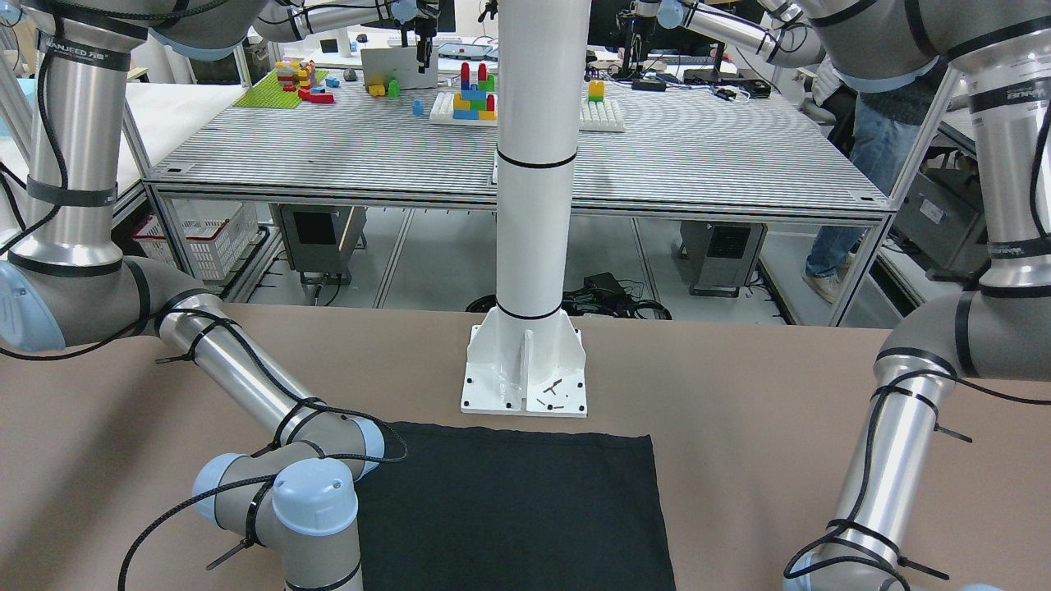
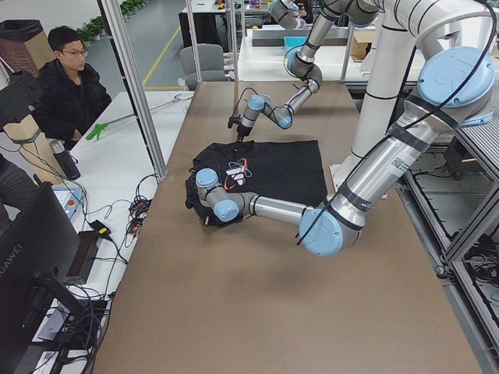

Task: Fold clothes
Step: 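Bring the left gripper to the shirt's other shoulder while the right gripper holds, then sweep both grippers along the shirt toward its hem, smoothing it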

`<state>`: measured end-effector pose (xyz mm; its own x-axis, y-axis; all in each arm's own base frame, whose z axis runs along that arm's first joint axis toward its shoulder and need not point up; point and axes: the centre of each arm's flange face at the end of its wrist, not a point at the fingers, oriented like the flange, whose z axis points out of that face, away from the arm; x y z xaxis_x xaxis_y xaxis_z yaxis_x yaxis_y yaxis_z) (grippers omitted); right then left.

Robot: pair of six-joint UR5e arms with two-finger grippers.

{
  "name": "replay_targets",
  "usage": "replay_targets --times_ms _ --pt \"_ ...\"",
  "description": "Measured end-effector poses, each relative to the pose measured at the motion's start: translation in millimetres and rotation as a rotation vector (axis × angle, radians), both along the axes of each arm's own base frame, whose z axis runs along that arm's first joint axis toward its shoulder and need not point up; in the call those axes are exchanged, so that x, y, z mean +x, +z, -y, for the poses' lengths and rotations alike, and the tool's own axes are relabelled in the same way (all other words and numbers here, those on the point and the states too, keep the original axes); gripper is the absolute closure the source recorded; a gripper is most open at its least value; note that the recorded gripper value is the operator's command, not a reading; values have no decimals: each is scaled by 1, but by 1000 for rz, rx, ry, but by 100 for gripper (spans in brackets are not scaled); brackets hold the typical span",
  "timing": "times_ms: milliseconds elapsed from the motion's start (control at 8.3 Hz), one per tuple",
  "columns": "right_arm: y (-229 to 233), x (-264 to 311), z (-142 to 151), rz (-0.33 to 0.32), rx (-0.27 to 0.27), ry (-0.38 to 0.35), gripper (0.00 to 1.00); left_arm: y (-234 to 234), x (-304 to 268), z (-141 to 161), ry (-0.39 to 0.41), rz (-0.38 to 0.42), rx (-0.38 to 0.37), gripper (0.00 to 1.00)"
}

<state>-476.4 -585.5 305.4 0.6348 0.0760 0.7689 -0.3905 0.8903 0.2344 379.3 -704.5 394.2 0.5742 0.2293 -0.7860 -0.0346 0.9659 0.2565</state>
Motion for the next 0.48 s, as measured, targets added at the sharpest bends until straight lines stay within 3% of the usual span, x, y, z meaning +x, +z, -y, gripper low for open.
replay_targets --times_ms 241,482 --pt "-1 1 -1 2 3 0 5 -43 -6 -10 -34 -75 -31 100" --pt "5 1 -1 -9 4 -6 5 -87 23 -27 -70 -124 -81 100"
